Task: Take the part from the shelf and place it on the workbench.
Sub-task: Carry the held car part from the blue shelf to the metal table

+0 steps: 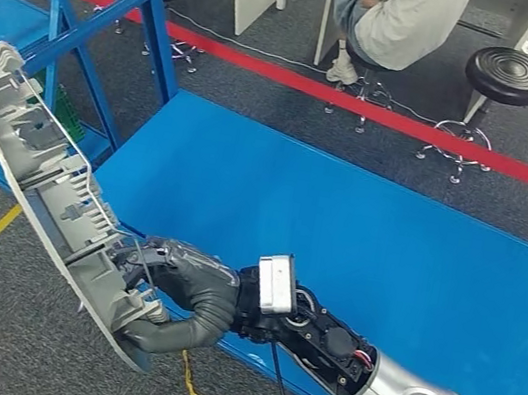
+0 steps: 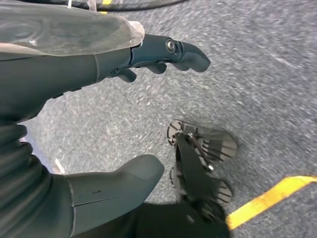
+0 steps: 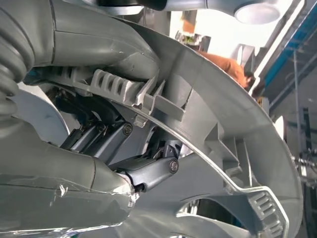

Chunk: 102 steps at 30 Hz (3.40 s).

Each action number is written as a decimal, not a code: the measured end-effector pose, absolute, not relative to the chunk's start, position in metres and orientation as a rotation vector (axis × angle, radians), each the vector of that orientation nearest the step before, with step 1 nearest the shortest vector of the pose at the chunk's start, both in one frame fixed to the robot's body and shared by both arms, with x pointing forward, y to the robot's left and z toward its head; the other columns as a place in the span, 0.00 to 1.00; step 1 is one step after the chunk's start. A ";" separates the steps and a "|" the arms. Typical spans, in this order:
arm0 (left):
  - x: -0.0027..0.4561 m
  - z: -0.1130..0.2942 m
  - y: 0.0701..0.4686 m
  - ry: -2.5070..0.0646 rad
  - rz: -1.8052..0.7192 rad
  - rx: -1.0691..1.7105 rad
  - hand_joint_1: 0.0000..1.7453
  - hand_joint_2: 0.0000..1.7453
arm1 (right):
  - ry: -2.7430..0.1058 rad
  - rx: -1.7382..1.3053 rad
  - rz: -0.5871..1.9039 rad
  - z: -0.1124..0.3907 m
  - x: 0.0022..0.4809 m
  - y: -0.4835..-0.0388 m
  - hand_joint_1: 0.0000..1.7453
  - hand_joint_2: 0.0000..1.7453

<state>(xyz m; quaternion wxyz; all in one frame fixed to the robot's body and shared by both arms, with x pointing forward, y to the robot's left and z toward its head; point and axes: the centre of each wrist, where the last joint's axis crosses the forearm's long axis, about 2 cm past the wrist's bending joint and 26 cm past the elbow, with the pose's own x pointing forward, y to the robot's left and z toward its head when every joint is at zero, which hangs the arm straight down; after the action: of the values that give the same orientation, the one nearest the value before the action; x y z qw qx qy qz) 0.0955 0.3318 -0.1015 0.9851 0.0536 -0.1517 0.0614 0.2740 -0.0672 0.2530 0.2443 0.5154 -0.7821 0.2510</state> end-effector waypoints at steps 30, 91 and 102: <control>0.099 -0.101 0.328 -0.311 0.115 0.101 0.00 1.00 | -2.129 1.396 0.693 0.252 0.274 -0.069 1.00 1.00; 0.099 -0.101 0.325 -0.308 0.118 0.092 0.00 1.00 | -2.078 1.504 0.719 0.252 0.273 -0.068 1.00 1.00; 0.098 -0.101 0.327 -0.310 0.116 0.099 0.00 1.00 | -2.070 1.509 0.729 0.252 0.273 -0.068 1.00 1.00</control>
<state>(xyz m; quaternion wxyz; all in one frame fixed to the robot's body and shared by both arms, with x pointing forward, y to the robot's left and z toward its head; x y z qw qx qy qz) 0.0981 0.3270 -0.1013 0.9851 0.0491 -0.1542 0.0577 0.2726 -0.0682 0.2523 0.2370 0.5506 -0.7550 0.2658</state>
